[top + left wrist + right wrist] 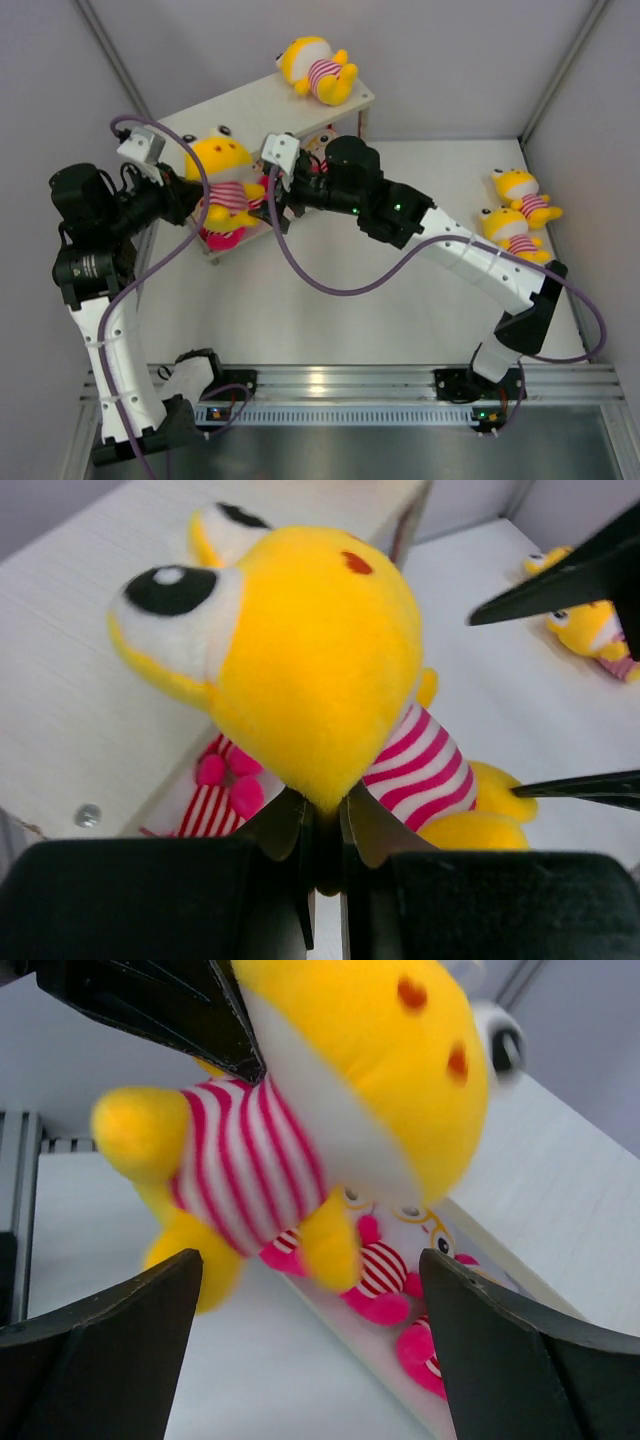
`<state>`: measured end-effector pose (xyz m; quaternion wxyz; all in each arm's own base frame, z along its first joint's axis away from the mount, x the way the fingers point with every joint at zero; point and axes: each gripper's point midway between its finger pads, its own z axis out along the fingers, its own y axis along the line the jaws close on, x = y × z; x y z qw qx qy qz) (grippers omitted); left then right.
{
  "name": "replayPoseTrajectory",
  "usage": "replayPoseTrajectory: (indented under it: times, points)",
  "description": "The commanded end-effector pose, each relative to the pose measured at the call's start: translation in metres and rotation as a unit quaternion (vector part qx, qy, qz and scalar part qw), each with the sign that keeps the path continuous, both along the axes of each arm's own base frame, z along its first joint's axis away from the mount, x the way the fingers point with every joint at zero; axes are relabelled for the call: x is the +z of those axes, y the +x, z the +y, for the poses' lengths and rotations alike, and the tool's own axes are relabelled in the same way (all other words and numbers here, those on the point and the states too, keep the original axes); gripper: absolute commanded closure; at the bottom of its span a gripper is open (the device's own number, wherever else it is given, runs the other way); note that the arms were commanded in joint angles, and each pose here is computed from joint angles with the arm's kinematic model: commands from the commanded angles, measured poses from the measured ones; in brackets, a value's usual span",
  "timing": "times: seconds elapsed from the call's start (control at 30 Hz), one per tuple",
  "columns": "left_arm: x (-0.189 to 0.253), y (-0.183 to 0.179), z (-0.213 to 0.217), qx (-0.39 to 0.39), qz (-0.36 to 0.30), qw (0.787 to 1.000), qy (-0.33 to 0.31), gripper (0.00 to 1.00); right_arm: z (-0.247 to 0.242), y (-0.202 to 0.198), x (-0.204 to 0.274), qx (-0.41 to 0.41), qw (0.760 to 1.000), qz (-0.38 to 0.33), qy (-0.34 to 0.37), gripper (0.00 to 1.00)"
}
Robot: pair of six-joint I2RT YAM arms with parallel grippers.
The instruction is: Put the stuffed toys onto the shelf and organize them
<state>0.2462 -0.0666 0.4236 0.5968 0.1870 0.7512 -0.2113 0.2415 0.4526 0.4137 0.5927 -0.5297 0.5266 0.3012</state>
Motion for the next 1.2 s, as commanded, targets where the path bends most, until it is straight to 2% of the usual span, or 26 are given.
replayPoseTrajectory:
  times: [0.0, 0.07, 0.3, 0.57, 0.8, 0.83, 0.87, 0.97, 1.03, 1.17]
  points:
    - [0.059, 0.042, 0.030, 0.104, -0.083, 0.990, -0.048, 1.00, -0.033, 0.023, 0.066, -0.067, 0.991, 0.005, 0.115, 0.10]
    - [0.068, 0.057, 0.049, 0.157, -0.099, 0.981, -0.053, 1.00, -0.045, 0.032, 0.060, -0.075, 0.990, 0.019, 0.119, 0.10]
    - [0.064, 0.101, 0.087, 0.231, -0.096, 0.968, -0.019, 1.00, -0.049, 0.025, 0.024, -0.054, 0.994, 0.033, 0.086, 0.10]
    - [0.040, 0.130, 0.105, 0.237, -0.071, 0.968, 0.043, 1.00, -0.054, 0.018, 0.005, -0.048, 0.995, 0.041, 0.072, 0.10]
    - [-0.001, 0.138, 0.101, 0.212, -0.012, 0.976, 0.043, 1.00, -0.067, 0.029, -0.001, -0.085, 0.991, 0.059, 0.086, 0.04]
    - [-0.003, 0.138, 0.104, 0.218, -0.008, 0.975, 0.048, 0.97, -0.068, 0.030, -0.005, -0.090, 0.990, 0.066, 0.085, 0.04]
    - [-0.007, 0.136, 0.107, 0.225, -0.001, 0.973, 0.051, 0.88, -0.069, 0.033, -0.007, -0.098, 0.989, 0.070, 0.084, 0.04]
    - [-0.001, 0.129, 0.113, 0.243, -0.012, 0.968, 0.067, 0.51, -0.075, 0.037, -0.013, -0.110, 0.987, 0.082, 0.085, 0.02]
    - [0.006, 0.126, 0.116, 0.251, -0.023, 0.965, 0.075, 0.42, -0.079, 0.038, -0.015, -0.115, 0.985, 0.086, 0.090, 0.02]
    - [0.025, 0.118, 0.124, 0.276, -0.047, 0.956, 0.087, 0.33, -0.086, 0.040, -0.015, -0.126, 0.982, 0.098, 0.103, 0.01]
